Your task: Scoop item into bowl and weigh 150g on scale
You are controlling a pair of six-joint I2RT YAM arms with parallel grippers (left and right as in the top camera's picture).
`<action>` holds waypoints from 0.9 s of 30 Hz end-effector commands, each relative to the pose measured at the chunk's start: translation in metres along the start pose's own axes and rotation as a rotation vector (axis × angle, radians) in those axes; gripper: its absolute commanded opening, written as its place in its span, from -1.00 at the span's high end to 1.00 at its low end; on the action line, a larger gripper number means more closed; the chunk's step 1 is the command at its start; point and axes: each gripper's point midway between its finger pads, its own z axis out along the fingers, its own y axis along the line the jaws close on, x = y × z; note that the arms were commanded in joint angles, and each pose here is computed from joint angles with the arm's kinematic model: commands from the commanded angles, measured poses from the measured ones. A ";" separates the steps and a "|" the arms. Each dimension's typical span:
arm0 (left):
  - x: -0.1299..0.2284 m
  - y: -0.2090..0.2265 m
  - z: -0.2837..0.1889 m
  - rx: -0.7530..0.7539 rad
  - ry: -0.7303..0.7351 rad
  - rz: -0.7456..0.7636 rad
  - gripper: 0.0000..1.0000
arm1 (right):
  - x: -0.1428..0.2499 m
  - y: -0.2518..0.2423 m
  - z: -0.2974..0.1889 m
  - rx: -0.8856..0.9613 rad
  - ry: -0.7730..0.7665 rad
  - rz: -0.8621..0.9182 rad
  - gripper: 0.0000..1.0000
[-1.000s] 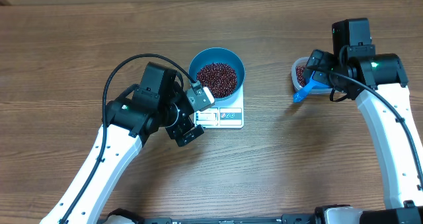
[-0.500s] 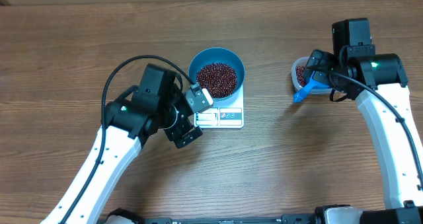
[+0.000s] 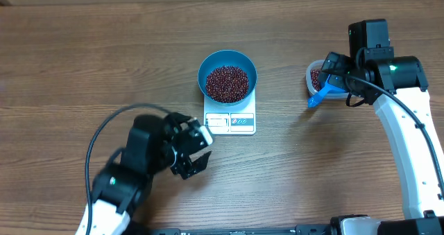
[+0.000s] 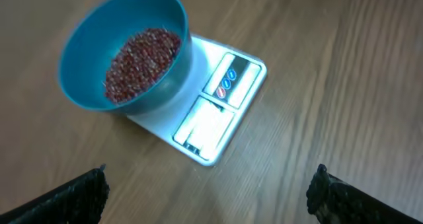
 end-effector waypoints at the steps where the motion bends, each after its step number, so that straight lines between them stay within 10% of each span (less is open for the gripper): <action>1: 0.000 -0.009 -0.006 -0.043 -0.121 -0.009 -0.99 | -0.003 -0.001 -0.006 -0.008 -0.021 -0.008 -1.00; 17: -0.002 0.043 -0.070 -0.501 -0.545 -0.115 -0.99 | -0.003 -0.001 -0.006 -0.008 -0.021 -0.008 -1.00; 27: 0.029 0.071 -0.098 -0.688 -0.679 -0.454 -0.99 | -0.003 -0.001 -0.006 -0.008 -0.021 -0.008 -1.00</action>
